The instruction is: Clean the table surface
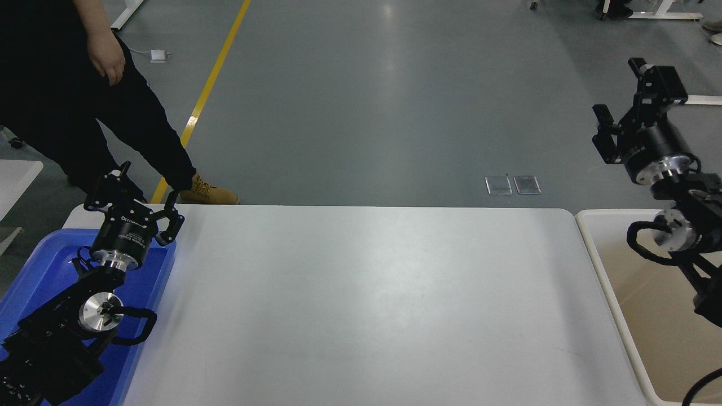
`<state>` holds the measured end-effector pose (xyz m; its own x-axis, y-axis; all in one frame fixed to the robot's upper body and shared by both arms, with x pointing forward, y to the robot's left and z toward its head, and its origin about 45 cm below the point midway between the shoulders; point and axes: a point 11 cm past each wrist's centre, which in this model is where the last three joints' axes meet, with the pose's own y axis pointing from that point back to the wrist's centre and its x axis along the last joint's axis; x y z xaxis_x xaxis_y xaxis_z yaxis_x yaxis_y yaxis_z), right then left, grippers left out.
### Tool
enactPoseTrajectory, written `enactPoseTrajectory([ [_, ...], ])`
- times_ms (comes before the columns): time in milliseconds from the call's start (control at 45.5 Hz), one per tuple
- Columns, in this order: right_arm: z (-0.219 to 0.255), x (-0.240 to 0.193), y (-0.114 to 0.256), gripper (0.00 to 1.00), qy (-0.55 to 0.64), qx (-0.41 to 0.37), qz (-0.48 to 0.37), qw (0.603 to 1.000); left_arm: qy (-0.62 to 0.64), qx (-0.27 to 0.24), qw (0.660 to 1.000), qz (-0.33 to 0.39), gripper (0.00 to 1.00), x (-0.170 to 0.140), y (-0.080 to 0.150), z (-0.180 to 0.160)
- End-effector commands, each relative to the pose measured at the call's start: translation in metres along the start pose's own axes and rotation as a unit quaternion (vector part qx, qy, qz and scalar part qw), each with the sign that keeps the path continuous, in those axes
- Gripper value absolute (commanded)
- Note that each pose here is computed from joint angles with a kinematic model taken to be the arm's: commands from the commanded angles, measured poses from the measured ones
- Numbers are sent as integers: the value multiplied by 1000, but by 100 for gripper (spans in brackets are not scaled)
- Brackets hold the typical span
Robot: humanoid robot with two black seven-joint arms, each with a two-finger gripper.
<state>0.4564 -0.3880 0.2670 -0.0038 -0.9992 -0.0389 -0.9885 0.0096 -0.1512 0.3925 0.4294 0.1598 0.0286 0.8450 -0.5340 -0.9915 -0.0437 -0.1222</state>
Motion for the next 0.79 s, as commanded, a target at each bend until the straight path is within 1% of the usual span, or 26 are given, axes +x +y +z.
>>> enactPoseTrajectory([
  [0,34,-10,18,99,-20,-29,0,999,0,0,1000,0,100,0,0,0],
  [154,39,-7,22,99,-45,-26,17,998,0,0,1000,0,100,0,0,1],
  [418,46,-6,28,99,-169,-15,48,984,0,0,1000,0,100,0,0,0],
  [769,54,-12,32,99,-184,-22,47,982,1,0,1000,0,100,0,0,0],
])
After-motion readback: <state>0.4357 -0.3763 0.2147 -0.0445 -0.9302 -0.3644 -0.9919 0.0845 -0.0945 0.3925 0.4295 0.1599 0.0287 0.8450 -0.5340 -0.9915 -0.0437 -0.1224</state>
